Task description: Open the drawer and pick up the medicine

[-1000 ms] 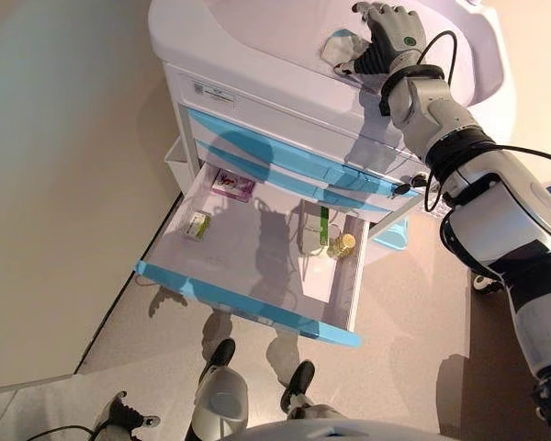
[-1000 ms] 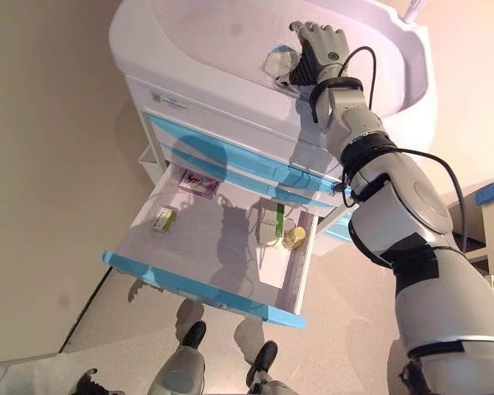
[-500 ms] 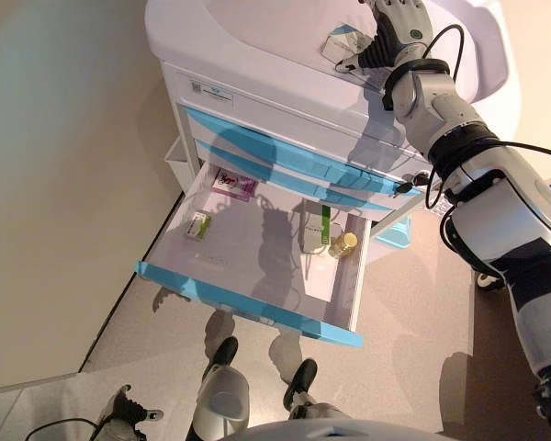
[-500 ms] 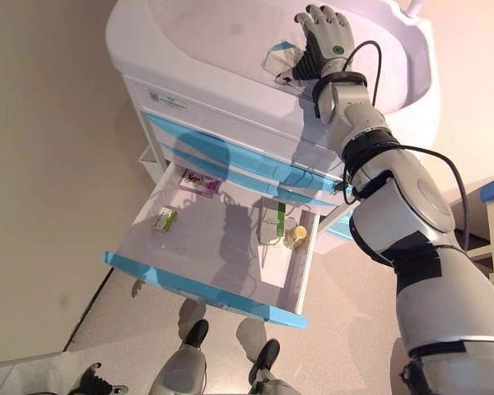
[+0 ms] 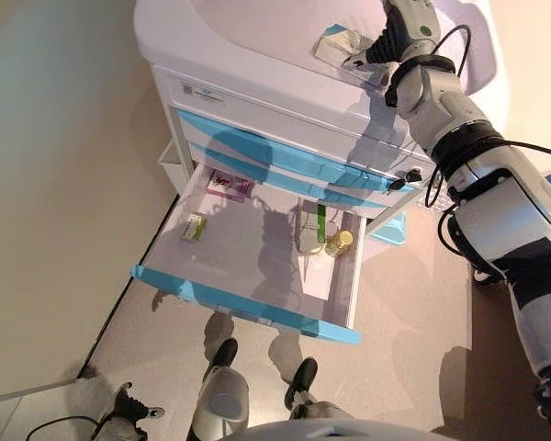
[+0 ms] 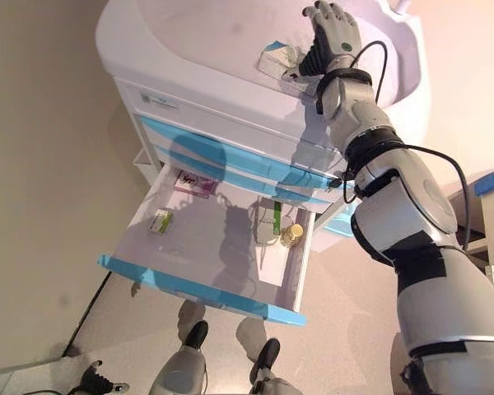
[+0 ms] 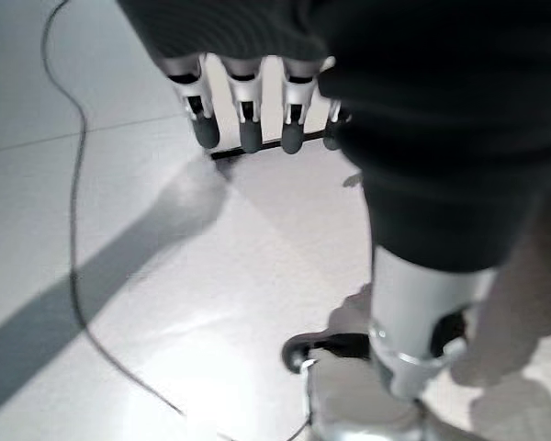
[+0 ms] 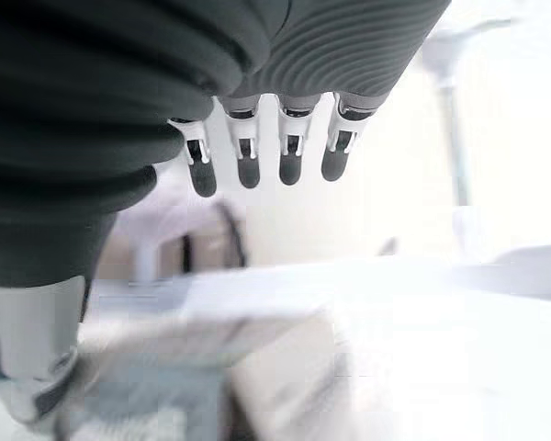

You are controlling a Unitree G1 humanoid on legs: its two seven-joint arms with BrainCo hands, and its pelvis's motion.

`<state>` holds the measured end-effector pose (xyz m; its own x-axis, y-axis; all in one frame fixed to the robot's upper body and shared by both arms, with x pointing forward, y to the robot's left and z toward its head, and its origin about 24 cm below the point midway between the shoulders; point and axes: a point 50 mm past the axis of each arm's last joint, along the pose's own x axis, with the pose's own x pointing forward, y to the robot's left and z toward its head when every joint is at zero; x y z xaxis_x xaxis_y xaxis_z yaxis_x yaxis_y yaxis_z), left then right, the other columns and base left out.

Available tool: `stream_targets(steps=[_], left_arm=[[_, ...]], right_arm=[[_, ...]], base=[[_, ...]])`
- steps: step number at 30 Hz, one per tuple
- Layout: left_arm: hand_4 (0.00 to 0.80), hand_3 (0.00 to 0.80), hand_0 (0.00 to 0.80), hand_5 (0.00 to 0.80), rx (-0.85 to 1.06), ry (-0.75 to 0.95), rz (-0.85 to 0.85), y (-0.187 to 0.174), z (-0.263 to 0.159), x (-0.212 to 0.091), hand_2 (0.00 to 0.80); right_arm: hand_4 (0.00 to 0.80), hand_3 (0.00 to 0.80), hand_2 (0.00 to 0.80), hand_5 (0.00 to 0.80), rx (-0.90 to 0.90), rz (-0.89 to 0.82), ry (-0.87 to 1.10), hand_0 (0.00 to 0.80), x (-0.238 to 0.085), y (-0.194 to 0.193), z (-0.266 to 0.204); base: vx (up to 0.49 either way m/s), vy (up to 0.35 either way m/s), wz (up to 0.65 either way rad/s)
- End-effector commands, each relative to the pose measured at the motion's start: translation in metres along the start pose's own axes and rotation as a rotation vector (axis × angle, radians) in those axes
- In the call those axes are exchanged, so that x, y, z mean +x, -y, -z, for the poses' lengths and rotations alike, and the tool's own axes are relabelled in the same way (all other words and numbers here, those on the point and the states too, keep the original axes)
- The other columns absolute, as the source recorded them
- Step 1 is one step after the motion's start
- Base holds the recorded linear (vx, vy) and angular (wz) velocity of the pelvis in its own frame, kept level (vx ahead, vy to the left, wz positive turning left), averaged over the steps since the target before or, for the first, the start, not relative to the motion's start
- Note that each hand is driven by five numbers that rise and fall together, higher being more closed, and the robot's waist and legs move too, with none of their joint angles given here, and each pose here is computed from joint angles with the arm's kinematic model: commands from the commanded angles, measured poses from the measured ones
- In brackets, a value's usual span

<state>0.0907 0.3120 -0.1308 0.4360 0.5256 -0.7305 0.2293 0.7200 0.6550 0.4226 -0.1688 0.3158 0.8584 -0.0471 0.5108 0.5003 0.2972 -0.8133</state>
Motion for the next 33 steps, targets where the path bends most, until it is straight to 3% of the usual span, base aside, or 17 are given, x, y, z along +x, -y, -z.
stream_targets(steps=[1, 21, 33], left_arm=[[0.0, 0.0, 0.0, 0.0, -0.008, -0.04, -0.013, -0.004, 0.008, 0.0, 0.0], [0.0, 0.0, 0.0, 0.0, 0.043, -0.055, 0.121, 0.031, 0.015, -0.01, 0.0], [0.0, 0.0, 0.0, 0.0, 0.007, 0.007, 0.143, 0.043, -0.001, -0.013, 0.0]], right_arm=[[0.0, 0.0, 0.0, 0.0, 0.057, 0.113, -0.041, 0.0, 0.003, 0.026, 0.019], [0.0, 0.0, 0.0, 0.0, 0.169, 0.114, -0.087, 0.0, -0.035, 0.011, 0.079], [0.0, 0.0, 0.0, 0.0, 0.361, 0.072, -0.206, 0.0, -0.094, -0.035, 0.116]], base=[[0.002, 0.008, -0.1], [0.002, 0.002, -0.17], [0.012, -0.005, -0.06]])
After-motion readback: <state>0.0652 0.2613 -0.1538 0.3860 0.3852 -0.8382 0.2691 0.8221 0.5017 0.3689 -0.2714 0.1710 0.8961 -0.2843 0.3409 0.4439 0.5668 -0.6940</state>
